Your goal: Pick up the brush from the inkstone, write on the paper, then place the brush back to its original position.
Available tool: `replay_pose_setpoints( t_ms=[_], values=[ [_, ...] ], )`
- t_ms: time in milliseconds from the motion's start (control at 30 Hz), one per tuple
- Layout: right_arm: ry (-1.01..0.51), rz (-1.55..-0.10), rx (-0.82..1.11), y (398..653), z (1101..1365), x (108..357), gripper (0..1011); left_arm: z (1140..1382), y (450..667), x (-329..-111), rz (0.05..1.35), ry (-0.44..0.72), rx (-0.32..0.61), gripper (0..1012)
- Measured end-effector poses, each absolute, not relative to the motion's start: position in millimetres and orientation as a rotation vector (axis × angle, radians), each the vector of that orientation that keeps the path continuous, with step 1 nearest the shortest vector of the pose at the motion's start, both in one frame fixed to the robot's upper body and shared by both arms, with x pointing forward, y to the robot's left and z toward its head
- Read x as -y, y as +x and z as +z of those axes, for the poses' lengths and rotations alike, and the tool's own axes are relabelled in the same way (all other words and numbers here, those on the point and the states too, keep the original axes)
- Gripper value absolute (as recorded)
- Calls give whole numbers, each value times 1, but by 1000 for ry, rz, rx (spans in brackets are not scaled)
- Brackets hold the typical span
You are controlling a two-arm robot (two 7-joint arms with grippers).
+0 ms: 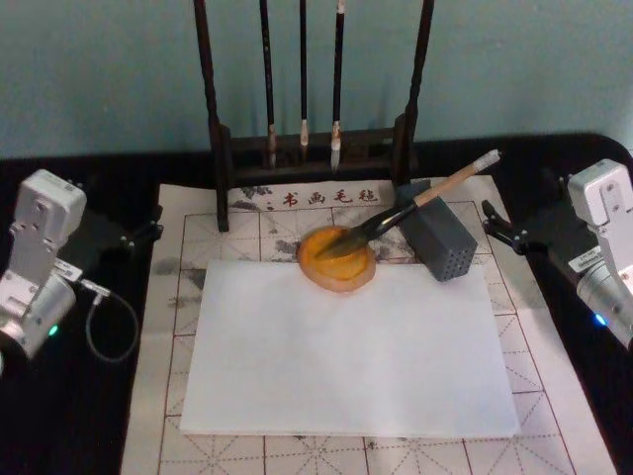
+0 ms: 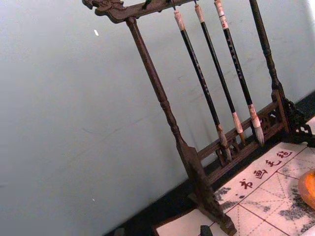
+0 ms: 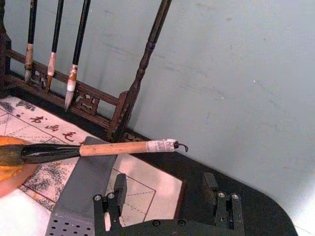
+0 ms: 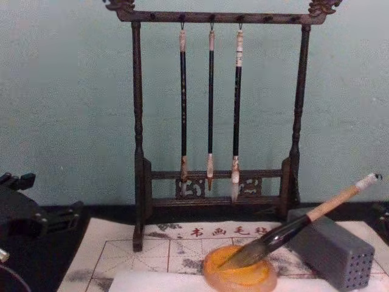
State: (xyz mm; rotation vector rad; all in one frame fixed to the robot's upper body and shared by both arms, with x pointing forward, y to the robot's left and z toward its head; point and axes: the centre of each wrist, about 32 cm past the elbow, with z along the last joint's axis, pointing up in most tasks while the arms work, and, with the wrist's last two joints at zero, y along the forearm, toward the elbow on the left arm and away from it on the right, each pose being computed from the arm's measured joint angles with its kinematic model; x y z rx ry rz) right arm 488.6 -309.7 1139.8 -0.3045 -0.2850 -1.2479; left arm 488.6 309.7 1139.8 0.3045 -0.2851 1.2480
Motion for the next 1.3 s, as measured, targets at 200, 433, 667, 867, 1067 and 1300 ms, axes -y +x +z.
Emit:
replay_pose_setpoints(
  t_ms=[200, 433, 667, 867, 1067, 1300],
  values=[
    [-305, -1248, 285, 489, 1140, 310, 1000, 1140, 489, -310, 1248, 304, 285, 1001],
    [-304, -1248, 285, 489, 1140, 310, 1000, 1140, 489, -310, 1248, 305, 285, 1001],
    [-304, -1248, 285, 489, 1140, 310, 1000, 1140, 489, -310, 1248, 304, 285, 1001],
    [-304, -1248, 285, 489, 1140, 310, 1000, 1140, 489, -310, 1248, 304, 285, 1001],
    [-304, -1248, 285, 489, 1140, 310, 1000, 1140, 489, -310, 1248, 305, 285, 1001],
    [-304, -1248, 285, 489, 1140, 310, 1000, 1140, 489, -310, 1248, 305, 285, 1001]
  ],
)
